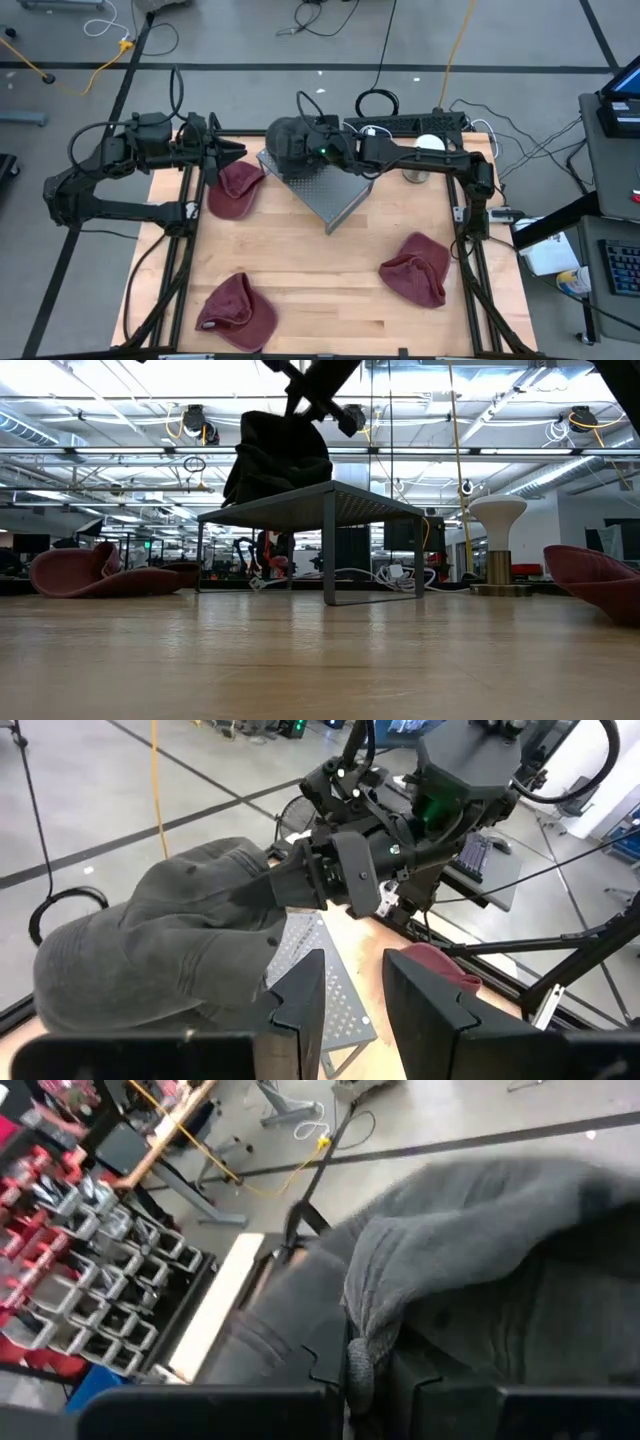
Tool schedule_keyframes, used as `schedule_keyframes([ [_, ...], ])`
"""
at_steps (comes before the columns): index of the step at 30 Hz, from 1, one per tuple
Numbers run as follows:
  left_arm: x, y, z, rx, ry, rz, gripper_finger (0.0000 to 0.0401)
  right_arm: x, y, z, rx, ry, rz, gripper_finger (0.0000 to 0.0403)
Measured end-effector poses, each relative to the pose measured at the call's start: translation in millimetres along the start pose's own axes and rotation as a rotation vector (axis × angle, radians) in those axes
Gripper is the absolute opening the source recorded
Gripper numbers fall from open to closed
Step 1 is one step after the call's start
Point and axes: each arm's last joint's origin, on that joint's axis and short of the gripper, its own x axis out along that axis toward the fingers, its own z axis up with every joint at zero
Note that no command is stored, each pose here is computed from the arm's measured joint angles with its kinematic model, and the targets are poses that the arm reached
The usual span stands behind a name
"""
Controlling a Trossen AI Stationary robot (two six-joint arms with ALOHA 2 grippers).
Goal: Pick & Place hat
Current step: Stack the black cap on the black cap on the shelf
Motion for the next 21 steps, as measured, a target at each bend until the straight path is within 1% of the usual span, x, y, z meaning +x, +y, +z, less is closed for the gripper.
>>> schedule_keyframes([
  [4,0.1,1.2,-2.1,-0.027,0.019,0.019,0.0106,16.2,-16.6,-19.4,0.017,0.077,0.001,0.0017],
  [8,0.1,1.3,-2.5,-0.022,0.023,0.02,0.0106,29.8,-24.3,-32.3,0.028,0.075,0.098,0.0018],
  [11,0.1,1.5,-2.9,-0.031,0.028,0.022,0.0106,35.0,-28.7,-40.0,0.045,0.09,0.153,0.0026],
  [15,0.0,2.0,-4.3,-0.032,0.041,0.028,0.0106,37.7,-34.4,-46.8,0.052,0.14,0.158,0.0042],
  [17,0.0,2.1,-4.4,-0.034,0.043,0.028,0.0106,37.9,-35.3,-48.2,0.025,0.153,0.161,0.0052],
  [21,0.0,2.0,-4.4,-0.036,0.043,0.028,0.0106,31.9,-34.6,-41.5,0.009,0.145,0.166,0.008],
])
